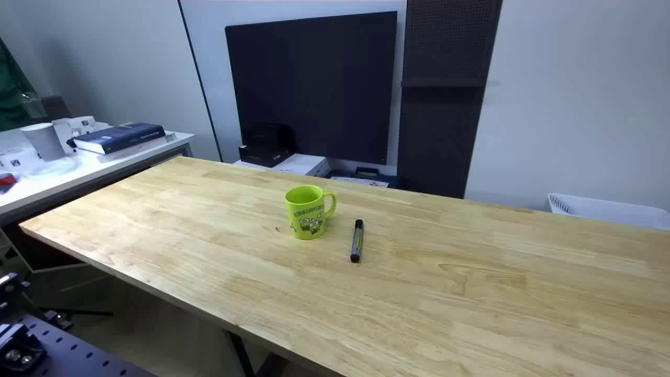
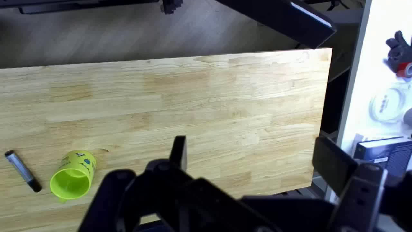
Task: Put the black marker inside the yellow mug
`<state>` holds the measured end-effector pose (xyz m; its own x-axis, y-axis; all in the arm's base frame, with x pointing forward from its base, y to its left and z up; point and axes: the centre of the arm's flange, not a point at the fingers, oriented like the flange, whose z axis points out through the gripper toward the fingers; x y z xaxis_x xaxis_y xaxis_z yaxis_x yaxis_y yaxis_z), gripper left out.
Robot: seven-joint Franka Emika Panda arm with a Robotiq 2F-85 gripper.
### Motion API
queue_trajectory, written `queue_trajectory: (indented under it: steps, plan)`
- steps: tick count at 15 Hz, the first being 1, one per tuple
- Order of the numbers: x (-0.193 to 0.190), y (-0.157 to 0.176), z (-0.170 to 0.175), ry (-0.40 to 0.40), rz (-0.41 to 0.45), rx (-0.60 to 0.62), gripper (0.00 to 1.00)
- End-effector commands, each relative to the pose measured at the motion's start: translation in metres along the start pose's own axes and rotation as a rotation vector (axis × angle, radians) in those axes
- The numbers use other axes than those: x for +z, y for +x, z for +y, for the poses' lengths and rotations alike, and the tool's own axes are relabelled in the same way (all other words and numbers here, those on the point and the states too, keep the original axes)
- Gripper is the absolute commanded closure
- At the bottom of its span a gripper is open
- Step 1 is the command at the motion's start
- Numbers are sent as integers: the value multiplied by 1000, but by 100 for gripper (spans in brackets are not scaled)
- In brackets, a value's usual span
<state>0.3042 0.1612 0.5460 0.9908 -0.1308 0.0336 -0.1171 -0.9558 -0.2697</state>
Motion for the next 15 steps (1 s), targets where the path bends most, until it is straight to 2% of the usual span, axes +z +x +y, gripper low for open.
queue_trajectory:
  steps: [1, 11, 15]
  plan:
    - [0, 0, 0, 0, 1, 0, 0]
    - [0, 0, 0, 0, 2, -1, 0]
    - [-7, 16, 50, -107, 137, 83, 0]
